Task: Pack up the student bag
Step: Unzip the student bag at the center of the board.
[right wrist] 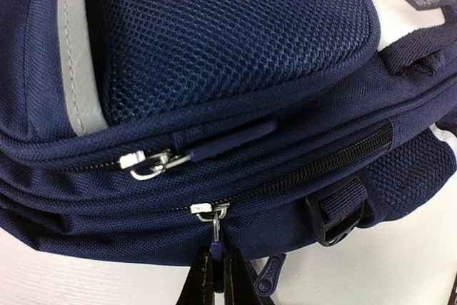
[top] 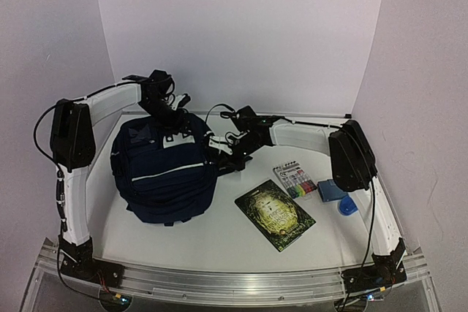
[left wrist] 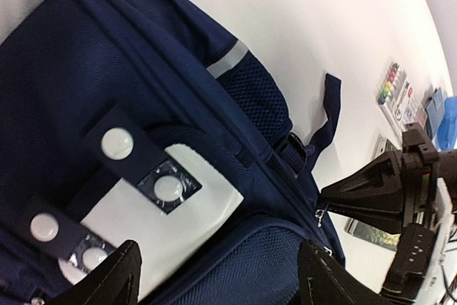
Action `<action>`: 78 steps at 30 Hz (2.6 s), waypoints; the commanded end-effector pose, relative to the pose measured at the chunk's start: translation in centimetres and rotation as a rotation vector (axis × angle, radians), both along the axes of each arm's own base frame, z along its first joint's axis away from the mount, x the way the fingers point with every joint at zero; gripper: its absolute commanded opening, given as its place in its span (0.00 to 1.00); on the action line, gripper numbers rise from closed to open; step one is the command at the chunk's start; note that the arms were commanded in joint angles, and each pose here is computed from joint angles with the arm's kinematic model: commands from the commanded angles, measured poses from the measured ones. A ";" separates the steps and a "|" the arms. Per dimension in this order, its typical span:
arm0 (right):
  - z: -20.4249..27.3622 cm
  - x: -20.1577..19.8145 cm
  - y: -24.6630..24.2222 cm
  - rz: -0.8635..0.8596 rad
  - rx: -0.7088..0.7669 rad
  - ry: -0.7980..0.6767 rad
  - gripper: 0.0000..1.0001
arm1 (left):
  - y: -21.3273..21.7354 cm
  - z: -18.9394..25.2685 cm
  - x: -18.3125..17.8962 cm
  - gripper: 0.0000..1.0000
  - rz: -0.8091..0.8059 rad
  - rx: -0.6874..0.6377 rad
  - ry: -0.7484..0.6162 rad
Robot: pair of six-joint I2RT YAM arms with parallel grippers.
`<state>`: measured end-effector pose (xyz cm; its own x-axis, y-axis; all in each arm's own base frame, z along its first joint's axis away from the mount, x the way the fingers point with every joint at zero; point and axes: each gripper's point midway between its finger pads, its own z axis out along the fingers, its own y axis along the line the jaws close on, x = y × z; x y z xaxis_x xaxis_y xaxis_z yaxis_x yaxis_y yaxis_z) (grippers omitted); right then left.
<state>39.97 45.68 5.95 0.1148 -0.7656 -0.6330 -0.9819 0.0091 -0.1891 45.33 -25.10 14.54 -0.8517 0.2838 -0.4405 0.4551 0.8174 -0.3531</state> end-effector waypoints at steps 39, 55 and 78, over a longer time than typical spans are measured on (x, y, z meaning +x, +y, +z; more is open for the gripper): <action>4.2 -6.0 -2.8 -0.210 0.053 0.128 0.00 | 12.0 -6.9 7.3 0.00 0.821 0.498 0.056; 6.3 0.3 -0.3 -0.303 0.141 0.079 0.00 | 6.1 3.4 4.6 0.60 0.377 -0.007 -0.001; 6.3 0.3 -0.4 -0.294 0.136 0.065 0.00 | 3.2 -0.3 3.4 0.75 0.289 0.070 0.049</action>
<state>38.20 43.88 9.09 -0.2100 -0.7265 -0.6543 -0.9526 0.3027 -0.0303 49.59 -23.67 12.86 -0.9104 0.1328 -0.3919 0.2659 0.9135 -0.3079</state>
